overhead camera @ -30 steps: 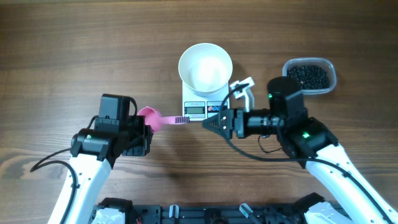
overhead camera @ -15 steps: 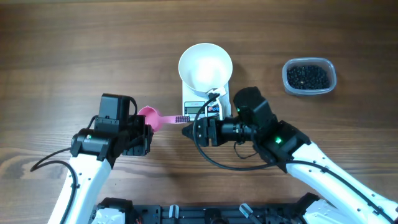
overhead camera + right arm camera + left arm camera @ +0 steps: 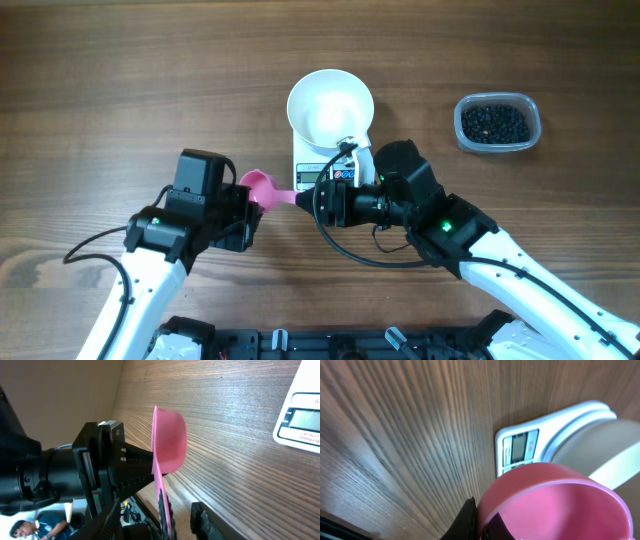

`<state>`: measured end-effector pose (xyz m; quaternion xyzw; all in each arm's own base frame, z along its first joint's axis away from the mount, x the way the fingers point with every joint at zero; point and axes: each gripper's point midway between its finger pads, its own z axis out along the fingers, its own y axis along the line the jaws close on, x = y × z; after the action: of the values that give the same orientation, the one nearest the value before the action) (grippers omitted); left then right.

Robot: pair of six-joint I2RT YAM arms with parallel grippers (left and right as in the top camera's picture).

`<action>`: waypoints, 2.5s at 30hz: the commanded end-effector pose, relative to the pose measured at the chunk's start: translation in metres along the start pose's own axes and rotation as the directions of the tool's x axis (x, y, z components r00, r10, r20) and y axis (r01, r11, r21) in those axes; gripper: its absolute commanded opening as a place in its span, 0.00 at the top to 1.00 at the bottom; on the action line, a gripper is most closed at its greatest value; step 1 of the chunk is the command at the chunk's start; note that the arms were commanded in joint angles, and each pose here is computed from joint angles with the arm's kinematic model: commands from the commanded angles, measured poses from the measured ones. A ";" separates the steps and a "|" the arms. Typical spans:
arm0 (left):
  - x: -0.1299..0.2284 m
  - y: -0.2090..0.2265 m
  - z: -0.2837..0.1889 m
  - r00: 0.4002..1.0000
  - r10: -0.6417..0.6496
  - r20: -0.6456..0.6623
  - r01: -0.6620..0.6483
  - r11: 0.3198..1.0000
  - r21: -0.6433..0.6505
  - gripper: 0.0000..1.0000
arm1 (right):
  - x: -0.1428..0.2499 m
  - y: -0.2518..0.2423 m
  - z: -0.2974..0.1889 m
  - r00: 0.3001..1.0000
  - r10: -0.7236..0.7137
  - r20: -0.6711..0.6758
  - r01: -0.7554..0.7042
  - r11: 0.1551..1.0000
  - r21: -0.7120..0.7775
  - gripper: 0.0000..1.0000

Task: Scoop item into bowl and weigh 150g on scale
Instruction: 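Grasp the pink scoop handle with the right gripper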

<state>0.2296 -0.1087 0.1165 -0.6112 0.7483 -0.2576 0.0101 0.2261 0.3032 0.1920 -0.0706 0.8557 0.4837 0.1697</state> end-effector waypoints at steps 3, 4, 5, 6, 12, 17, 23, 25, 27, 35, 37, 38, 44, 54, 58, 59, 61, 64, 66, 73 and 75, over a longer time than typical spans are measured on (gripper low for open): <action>0.006 0.000 0.003 0.999 0.032 -0.010 -0.032 0.999 0.001 0.96 | 0.002 0.008 0.002 0.999 0.040 -0.025 -0.041 0.999 -0.028 0.55; 0.006 0.000 0.003 0.999 0.032 -0.010 -0.032 0.999 0.001 0.96 | 0.002 0.008 0.002 0.999 0.041 -0.025 -0.041 0.999 -0.028 0.55; 0.006 0.000 0.003 0.999 0.032 -0.010 -0.032 1.000 0.001 0.96 | 0.002 0.008 0.002 0.999 0.040 -0.025 -0.041 0.999 -0.028 0.57; 0.006 0.000 0.003 0.999 0.031 -0.011 -0.031 1.000 0.001 0.96 | 0.002 0.008 0.002 0.999 0.040 -0.025 -0.041 0.999 -0.028 0.59; 0.017 -0.005 0.004 0.999 0.021 -0.041 -0.020 1.000 0.020 0.96 | 0.004 0.010 0.003 0.999 0.036 -0.030 -0.037 0.999 -0.030 0.62; 0.029 -0.006 0.006 0.996 0.070 -0.058 -0.069 0.997 0.030 0.96 | 0.003 0.008 0.003 0.999 0.037 -0.022 -0.037 0.999 -0.023 0.67; 0.035 -0.004 0.007 0.994 0.085 -0.067 -0.083 0.996 0.024 0.96 | 0.002 0.008 0.003 0.999 0.040 -0.019 -0.040 0.999 -0.021 0.74; 0.036 -0.003 0.008 0.995 0.068 -0.070 -0.067 0.998 0.020 0.96 | 0.002 0.008 0.003 0.999 0.044 -0.019 -0.045 0.999 -0.021 0.77; 0.038 -0.004 0.008 0.995 0.066 -0.074 -0.064 0.998 0.022 0.96 | 0.002 0.008 0.003 0.998 0.058 -0.019 -0.059 0.998 -0.021 0.80; 0.042 -0.003 0.008 0.994 0.080 -0.081 -0.078 0.997 0.024 0.96 | 0.002 0.008 0.003 0.998 0.056 -0.015 -0.056 0.998 -0.020 0.85; 0.042 -0.003 0.008 0.993 0.083 -0.080 -0.082 0.996 0.024 0.96 | 0.002 0.008 0.003 0.998 0.056 -0.015 -0.056 0.998 -0.020 0.87; 0.042 -0.003 0.008 0.993 0.087 -0.081 -0.085 0.996 0.025 0.96 | 0.002 0.008 0.003 0.998 0.056 -0.015 -0.056 0.998 -0.019 0.87; 0.042 -0.003 0.008 0.993 0.090 -0.081 -0.088 0.996 0.024 0.96 | 0.002 0.008 0.003 0.998 0.054 -0.015 -0.054 0.998 -0.019 0.87; 0.040 0.002 0.008 0.993 0.087 -0.077 -0.087 0.996 0.002 0.96 | 0.001 0.007 0.003 0.999 0.053 -0.012 -0.054 0.998 -0.017 0.89; 0.040 0.003 0.008 0.991 0.114 -0.077 -0.114 0.993 0.001 0.96 | 0.001 0.007 0.003 0.999 0.054 -0.009 -0.054 0.998 -0.015 0.81; 0.040 0.003 0.008 0.990 0.121 -0.076 -0.121 0.993 0.000 0.96 | 0.000 0.007 0.003 0.999 0.054 -0.006 -0.054 0.998 -0.012 0.80; 0.040 0.004 0.008 0.989 0.131 -0.076 -0.131 0.991 0.000 0.96 | 0.000 0.007 0.003 0.999 0.053 -0.006 -0.053 0.999 -0.013 0.81; 0.040 0.003 0.008 0.989 0.130 -0.076 -0.131 0.991 0.000 0.96 | 0.000 0.006 0.003 0.999 0.053 -0.007 -0.054 0.998 -0.013 0.84; 0.040 0.003 0.008 0.989 0.130 -0.075 -0.130 0.991 0.000 0.96 | 0.000 0.006 0.003 0.999 0.054 -0.008 -0.054 0.998 -0.012 0.85; 0.040 0.003 0.008 0.989 0.128 -0.075 -0.129 0.992 0.000 0.96 | 0.003 0.007 0.003 0.998 0.056 -0.019 -0.056 0.998 -0.018 0.86; 0.040 0.003 0.008 0.989 0.125 -0.074 -0.125 0.992 0.000 0.96 | 0.004 0.009 0.003 0.998 0.055 -0.027 -0.056 0.998 -0.025 0.85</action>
<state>0.2228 -0.1473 0.1235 -0.5612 0.7775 -0.2838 -0.0005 0.2241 0.3046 0.1875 -0.0414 0.8613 0.4842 0.1480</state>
